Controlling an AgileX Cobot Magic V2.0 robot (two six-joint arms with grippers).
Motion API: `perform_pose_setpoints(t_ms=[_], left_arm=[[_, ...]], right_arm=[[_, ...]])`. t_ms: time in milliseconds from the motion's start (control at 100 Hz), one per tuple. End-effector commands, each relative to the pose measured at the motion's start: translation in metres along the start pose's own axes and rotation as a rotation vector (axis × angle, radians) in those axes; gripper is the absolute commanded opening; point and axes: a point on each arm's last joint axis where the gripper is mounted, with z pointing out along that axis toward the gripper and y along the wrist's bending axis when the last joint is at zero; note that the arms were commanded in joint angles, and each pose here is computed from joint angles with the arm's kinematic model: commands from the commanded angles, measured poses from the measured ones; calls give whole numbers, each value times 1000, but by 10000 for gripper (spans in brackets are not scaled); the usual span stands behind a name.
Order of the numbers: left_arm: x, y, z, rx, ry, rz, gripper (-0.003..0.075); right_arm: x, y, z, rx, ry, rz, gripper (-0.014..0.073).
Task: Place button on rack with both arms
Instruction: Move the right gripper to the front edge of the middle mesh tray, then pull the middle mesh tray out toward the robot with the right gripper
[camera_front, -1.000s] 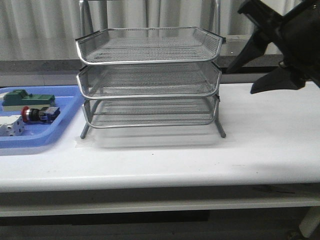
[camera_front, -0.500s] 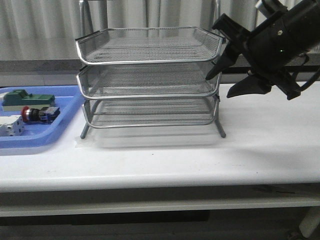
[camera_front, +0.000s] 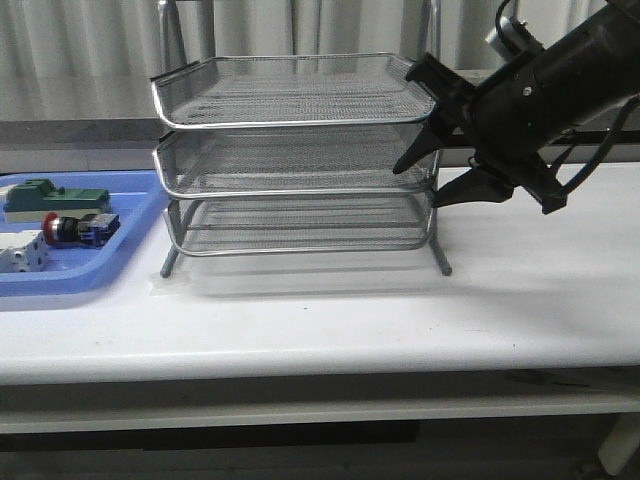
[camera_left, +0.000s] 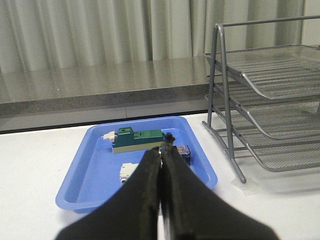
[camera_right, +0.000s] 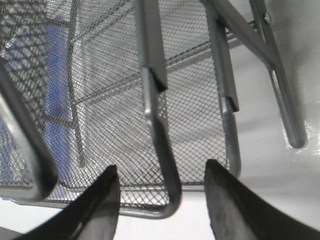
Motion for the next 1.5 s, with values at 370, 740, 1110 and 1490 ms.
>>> perform_pose_setpoints(t_ms=[370, 740, 1110, 1490], left_arm=[[6, -1, -1, 7, -70, -10, -20], [6, -1, -1, 7, -70, -10, -20], [6, -1, -1, 7, -70, -10, -20], [6, -1, -1, 7, -70, -10, -20]], right_arm=[[-8, 18, 0, -162, -25, 9, 325], [-6, 19, 0, -182, -8, 6, 108], [15, 6, 3, -174, 82, 27, 108], [52, -15, -14, -101, 186, -32, 108]])
